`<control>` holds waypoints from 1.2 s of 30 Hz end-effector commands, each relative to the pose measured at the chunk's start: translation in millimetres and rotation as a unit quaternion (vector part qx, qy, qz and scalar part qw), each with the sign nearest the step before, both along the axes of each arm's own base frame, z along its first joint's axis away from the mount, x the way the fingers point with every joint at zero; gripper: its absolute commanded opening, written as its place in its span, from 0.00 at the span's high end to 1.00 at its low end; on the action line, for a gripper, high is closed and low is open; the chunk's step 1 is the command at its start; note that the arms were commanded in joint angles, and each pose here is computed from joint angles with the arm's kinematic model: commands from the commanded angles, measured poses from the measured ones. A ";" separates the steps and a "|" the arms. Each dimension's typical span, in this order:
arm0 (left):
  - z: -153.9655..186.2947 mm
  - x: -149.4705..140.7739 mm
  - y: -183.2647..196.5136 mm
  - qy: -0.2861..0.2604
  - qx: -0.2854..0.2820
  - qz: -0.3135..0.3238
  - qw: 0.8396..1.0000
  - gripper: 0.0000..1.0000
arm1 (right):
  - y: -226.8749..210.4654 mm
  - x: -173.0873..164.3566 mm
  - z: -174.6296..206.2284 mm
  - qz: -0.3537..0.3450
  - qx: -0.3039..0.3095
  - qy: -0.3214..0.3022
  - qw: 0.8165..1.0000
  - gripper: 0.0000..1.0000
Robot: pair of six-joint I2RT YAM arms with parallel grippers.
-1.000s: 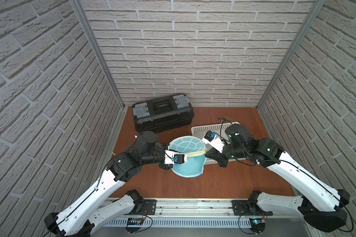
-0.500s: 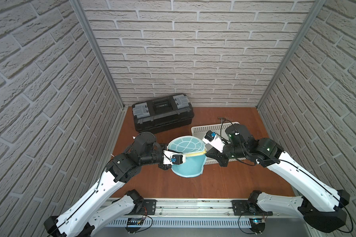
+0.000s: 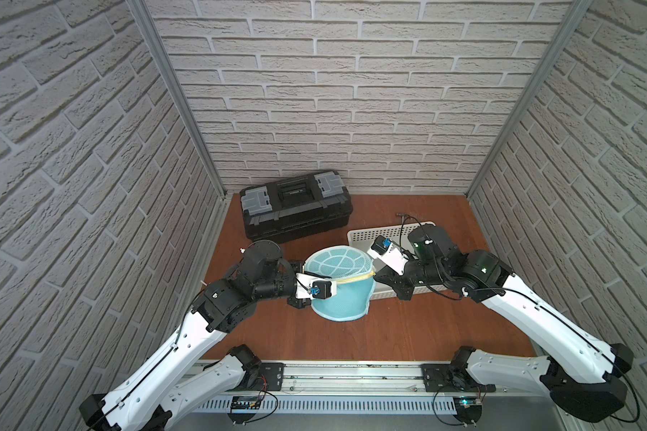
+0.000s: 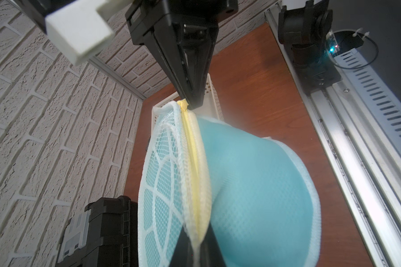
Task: Turn the laundry bag inside out
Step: Zip the zipper on the laundry bag, then place the laundry bag at the center of the board.
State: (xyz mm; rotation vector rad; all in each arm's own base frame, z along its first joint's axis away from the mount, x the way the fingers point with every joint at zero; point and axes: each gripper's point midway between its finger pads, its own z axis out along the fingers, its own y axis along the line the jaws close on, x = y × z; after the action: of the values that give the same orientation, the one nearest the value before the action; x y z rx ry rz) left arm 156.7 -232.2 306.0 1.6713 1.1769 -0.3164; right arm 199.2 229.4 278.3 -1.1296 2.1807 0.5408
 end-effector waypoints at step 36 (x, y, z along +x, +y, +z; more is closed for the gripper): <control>-14.3 47.9 29.3 -0.058 0.043 0.141 0.987 1.00 | -15.2 10.4 38.2 -0.040 0.104 -0.065 0.992 0.29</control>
State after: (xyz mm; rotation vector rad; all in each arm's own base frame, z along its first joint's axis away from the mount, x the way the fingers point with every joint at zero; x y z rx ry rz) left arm 180.7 -211.2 289.6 1.6288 1.2874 -0.1239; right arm 195.5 217.1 319.0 -0.9774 2.0157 0.6977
